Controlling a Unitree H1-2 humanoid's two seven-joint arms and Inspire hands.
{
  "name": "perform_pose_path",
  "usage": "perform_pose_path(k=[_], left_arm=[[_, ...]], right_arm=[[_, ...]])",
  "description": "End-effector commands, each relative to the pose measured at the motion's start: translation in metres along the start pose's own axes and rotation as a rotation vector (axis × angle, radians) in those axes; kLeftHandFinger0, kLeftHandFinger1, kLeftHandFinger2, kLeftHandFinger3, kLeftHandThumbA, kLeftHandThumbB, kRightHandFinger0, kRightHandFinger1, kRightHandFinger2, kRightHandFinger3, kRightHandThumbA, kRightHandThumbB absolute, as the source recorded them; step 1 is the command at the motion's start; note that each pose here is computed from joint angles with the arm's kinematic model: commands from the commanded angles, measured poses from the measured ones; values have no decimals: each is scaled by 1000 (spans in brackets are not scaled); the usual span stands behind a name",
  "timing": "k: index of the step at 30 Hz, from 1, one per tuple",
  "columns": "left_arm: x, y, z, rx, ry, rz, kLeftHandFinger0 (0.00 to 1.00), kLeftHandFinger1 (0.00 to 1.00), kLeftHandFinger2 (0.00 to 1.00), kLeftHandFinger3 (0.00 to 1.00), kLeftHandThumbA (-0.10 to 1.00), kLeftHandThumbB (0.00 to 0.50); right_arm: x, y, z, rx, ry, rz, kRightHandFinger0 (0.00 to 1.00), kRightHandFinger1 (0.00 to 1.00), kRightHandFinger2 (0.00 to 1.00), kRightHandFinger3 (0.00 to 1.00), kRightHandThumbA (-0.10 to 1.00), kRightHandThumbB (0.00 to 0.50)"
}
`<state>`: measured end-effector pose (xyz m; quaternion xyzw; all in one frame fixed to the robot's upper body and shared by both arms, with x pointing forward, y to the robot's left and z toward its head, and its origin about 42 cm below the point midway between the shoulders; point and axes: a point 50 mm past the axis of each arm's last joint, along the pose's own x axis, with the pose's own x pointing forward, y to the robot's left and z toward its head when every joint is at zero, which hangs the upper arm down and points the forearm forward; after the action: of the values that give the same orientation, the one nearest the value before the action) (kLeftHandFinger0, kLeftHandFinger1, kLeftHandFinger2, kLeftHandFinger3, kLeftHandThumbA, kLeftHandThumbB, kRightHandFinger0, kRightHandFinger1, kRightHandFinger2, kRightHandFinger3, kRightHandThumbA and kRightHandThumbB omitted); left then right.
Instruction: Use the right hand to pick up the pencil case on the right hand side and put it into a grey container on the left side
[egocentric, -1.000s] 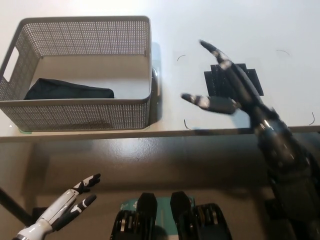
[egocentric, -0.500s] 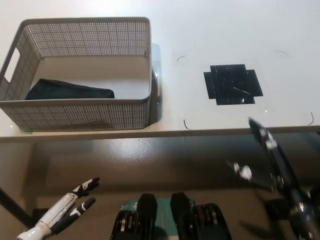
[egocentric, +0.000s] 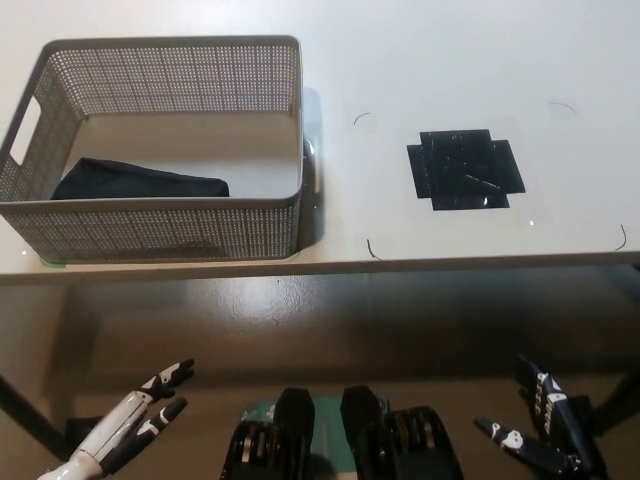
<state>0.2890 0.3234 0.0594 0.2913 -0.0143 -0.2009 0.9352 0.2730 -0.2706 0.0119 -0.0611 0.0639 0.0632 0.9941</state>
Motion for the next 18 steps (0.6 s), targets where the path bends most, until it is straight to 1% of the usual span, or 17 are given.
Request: perform_pose_path(k=[1, 3, 4, 5, 6, 8, 10, 13, 15, 16, 18], left_arm=[[-6, 10, -3, -10, 17, 83, 1000, 1000, 1000, 1000, 1000, 340], [-7, 10, -4, -23, 22, 80, 1000, 1000, 1000, 1000, 1000, 328], [-8, 10, -4, -28, 22, 80, 1000, 1000, 1000, 1000, 1000, 327], [-8, 10, -4, -22, 24, 85, 1000, 1000, 1000, 1000, 1000, 327], [-10, 10, -4, -22, 26, 87, 1000, 1000, 1000, 1000, 1000, 326], [-13, 9, -4, -13, 24, 84, 1000, 1000, 1000, 1000, 1000, 319], [-13, 10, -4, -12, 22, 91, 1000, 1000, 1000, 1000, 1000, 317], [-17, 6, -5, -27, 32, 95, 1000, 1000, 1000, 1000, 1000, 319], [-18, 4, -7, -45, 30, 99, 1000, 1000, 1000, 1000, 1000, 298], [-18, 3, -7, -49, 31, 101, 1000, 1000, 1000, 1000, 1000, 302], [-19, 1, -7, -52, 21, 101, 1000, 1000, 1000, 1000, 1000, 279]], right_arm=[[12, -13, 15, 83, -152, -9, 1000, 1000, 1000, 1000, 1000, 282], [14, -13, 12, 103, -141, -10, 1000, 1000, 1000, 1000, 1000, 290], [15, -12, 11, 112, -141, -9, 1000, 1000, 1000, 1000, 1000, 291], [16, -11, 12, 121, -139, -7, 1000, 1000, 1000, 1000, 1000, 307], [16, -11, 12, 122, -139, -6, 1000, 1000, 1000, 1000, 1000, 306], [16, -10, 11, 123, -139, 0, 1000, 1000, 1000, 1000, 1000, 288], [19, -10, 13, 119, -145, 5, 1000, 1000, 1000, 1000, 1000, 281], [19, -12, 13, 111, -136, 10, 1000, 1000, 1000, 1000, 1000, 291], [18, -13, 13, 109, -136, 9, 1000, 1000, 1000, 1000, 1000, 281], [18, -14, 13, 99, -136, 8, 1000, 1000, 1000, 1000, 1000, 276], [17, -15, 13, 93, -137, 7, 1000, 1000, 1000, 1000, 1000, 257]])
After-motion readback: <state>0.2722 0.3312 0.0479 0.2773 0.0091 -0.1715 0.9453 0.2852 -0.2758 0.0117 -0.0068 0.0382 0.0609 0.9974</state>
